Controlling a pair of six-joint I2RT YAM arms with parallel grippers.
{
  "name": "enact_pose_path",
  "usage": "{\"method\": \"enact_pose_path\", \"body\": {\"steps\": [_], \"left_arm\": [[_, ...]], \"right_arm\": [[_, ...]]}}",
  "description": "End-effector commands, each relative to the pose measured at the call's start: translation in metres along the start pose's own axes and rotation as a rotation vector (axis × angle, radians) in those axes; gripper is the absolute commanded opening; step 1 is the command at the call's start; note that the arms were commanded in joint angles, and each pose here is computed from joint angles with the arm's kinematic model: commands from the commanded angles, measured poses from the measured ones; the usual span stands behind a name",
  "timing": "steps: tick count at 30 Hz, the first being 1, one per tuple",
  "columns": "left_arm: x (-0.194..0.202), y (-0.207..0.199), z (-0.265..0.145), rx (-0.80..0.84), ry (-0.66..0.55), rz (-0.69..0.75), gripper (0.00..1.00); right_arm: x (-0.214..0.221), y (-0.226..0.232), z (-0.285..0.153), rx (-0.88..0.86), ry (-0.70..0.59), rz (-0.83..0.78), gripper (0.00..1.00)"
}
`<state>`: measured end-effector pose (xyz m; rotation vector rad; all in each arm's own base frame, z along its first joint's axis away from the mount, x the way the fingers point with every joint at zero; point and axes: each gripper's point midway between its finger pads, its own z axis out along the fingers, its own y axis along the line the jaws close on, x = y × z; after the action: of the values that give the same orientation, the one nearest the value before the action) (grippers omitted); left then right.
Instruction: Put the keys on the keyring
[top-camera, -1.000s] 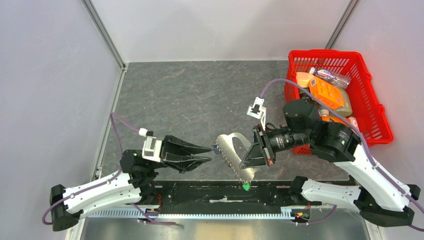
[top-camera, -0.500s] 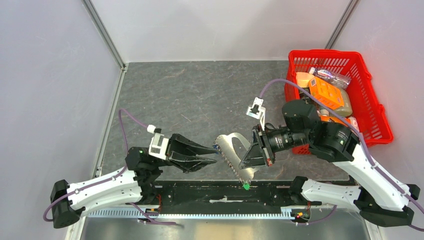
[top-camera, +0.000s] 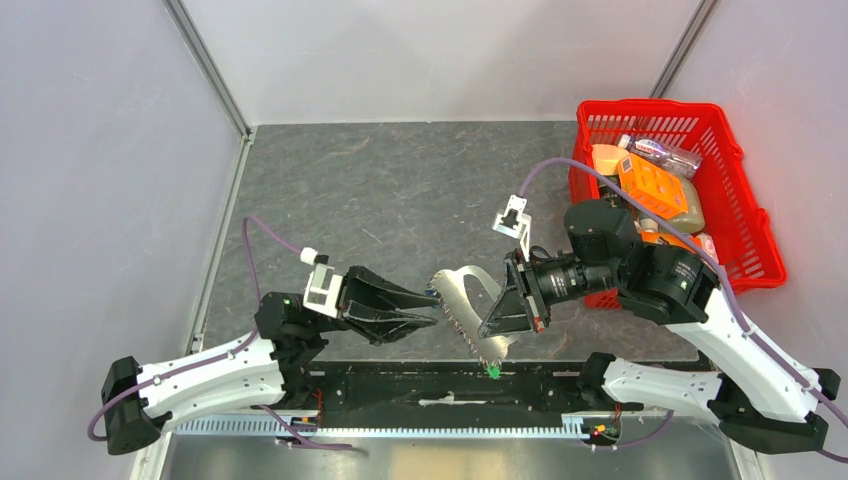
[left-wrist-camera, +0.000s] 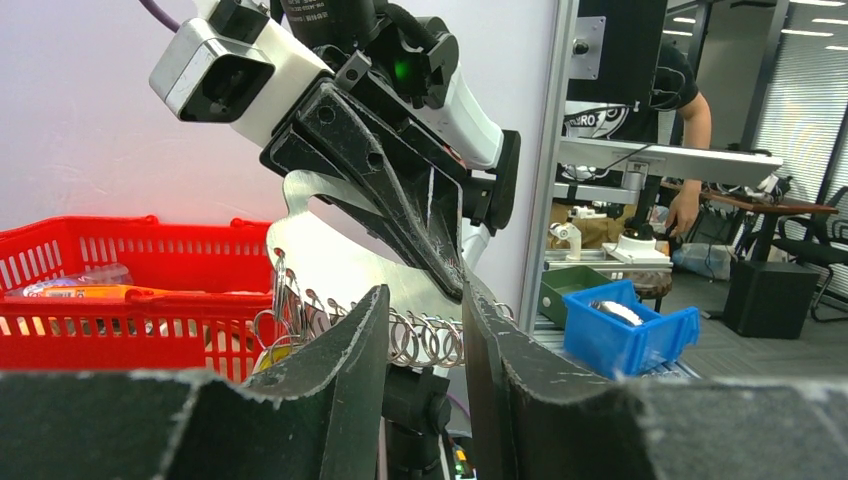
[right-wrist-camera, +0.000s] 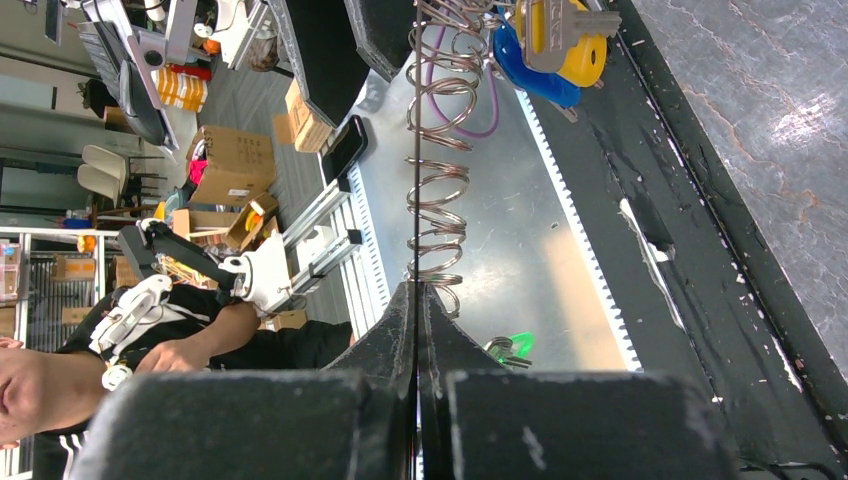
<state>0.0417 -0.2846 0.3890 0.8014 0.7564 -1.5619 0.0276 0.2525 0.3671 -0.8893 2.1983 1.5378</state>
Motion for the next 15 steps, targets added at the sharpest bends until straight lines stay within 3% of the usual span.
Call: {"method": "enact_pose_path", "body": {"steps": [1, 15], "left_arm": [[-0.0228, -0.0024, 0.0071, 0.002, -0.062, 0.023, 0.40], [-0.0202, 0.0054, 0.0058, -0.036, -0.064, 0.037, 0.40]], "right_arm": [[-0.0091, 0.0106, -0.0050, -0.037, -0.052, -0.058, 0.00], [-0.0089, 0.0120, -0.0063, -0.041, -0.056, -0.059, 0.00]]}}
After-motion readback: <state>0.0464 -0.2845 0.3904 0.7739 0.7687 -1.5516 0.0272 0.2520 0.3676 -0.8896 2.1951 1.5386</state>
